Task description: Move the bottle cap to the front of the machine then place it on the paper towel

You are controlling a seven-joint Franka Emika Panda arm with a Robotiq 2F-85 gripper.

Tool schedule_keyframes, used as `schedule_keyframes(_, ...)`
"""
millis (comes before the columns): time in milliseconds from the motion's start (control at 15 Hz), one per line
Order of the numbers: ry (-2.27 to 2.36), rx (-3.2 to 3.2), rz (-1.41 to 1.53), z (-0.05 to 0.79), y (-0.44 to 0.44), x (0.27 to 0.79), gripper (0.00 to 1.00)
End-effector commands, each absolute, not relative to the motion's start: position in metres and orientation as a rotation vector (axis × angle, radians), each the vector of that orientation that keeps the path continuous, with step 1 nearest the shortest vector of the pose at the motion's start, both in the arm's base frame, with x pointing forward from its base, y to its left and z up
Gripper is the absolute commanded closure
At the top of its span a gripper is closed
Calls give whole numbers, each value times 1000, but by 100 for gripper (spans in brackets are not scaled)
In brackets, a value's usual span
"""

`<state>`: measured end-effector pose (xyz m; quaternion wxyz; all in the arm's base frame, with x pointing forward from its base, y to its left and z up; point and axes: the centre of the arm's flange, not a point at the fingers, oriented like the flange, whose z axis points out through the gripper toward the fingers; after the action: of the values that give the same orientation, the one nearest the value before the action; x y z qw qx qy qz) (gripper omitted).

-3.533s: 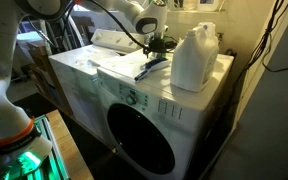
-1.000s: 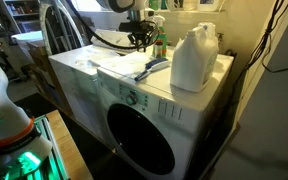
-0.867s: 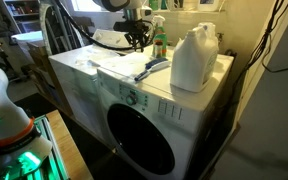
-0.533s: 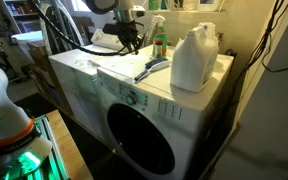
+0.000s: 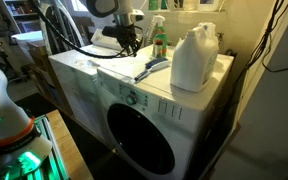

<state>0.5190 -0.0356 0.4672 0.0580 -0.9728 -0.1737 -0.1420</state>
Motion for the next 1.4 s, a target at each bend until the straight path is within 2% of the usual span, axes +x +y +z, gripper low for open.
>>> schedule_keyframes(0,-364,-2983,-363,433,-21,527,86)
schedule_keyframes(733,-55,-3074,-377,370,9,520,86)
schedule_keyframes(867,-51,-3086,-365,369,15,519,37)
schedule_keyframes(933,-58,-3093,-367,372,19,518,36)
schedule_keyframes(1267,-242,-3138,-381,400,37,510,2)
schedule_keyframes(1333,-299,-3127,-378,406,39,509,0)
